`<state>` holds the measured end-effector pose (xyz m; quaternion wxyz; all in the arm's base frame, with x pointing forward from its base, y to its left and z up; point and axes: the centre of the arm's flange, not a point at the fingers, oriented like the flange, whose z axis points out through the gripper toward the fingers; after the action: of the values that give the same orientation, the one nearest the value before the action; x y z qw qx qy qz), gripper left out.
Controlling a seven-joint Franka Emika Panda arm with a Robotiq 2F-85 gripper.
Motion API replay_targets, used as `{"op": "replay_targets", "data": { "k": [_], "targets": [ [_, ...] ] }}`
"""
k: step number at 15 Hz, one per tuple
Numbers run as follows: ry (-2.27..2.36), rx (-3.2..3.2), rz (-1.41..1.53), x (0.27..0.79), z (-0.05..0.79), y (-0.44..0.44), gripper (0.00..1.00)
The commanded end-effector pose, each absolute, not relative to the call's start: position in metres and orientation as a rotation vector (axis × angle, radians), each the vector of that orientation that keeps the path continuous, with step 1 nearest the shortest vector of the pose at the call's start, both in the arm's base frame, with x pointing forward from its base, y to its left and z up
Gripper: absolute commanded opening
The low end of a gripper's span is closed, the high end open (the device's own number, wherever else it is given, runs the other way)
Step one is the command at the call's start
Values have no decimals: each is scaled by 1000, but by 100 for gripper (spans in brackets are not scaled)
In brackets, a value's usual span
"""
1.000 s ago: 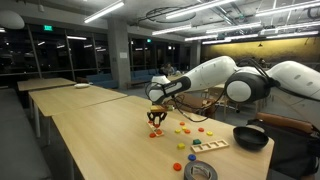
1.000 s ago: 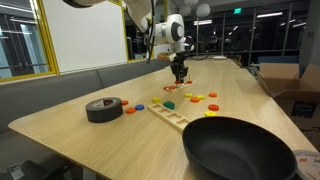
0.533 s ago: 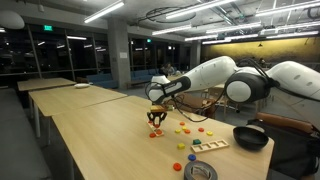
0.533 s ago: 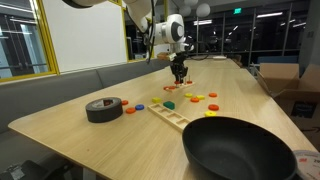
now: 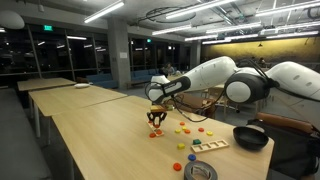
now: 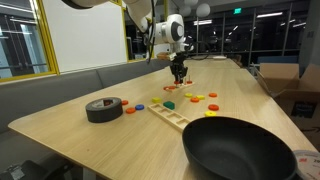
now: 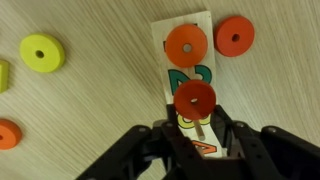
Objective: Put the round orange block on the first position from the end closest to you on the wooden board
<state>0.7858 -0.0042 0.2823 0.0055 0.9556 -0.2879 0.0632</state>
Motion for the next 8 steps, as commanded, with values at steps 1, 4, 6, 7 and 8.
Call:
{"op": "replay_targets", "data": {
  "k": [1,4,6,7,8],
  "targets": [
    [-881,3019,190,803,285,-6,16],
    [-871,3027,187,804,285,-6,16],
    [-864,3032,184,804,285,-7,16],
    [-861,3034,181,804,285,-7,16],
    [-857,3037,179,804,284,-7,16]
  ]
}}
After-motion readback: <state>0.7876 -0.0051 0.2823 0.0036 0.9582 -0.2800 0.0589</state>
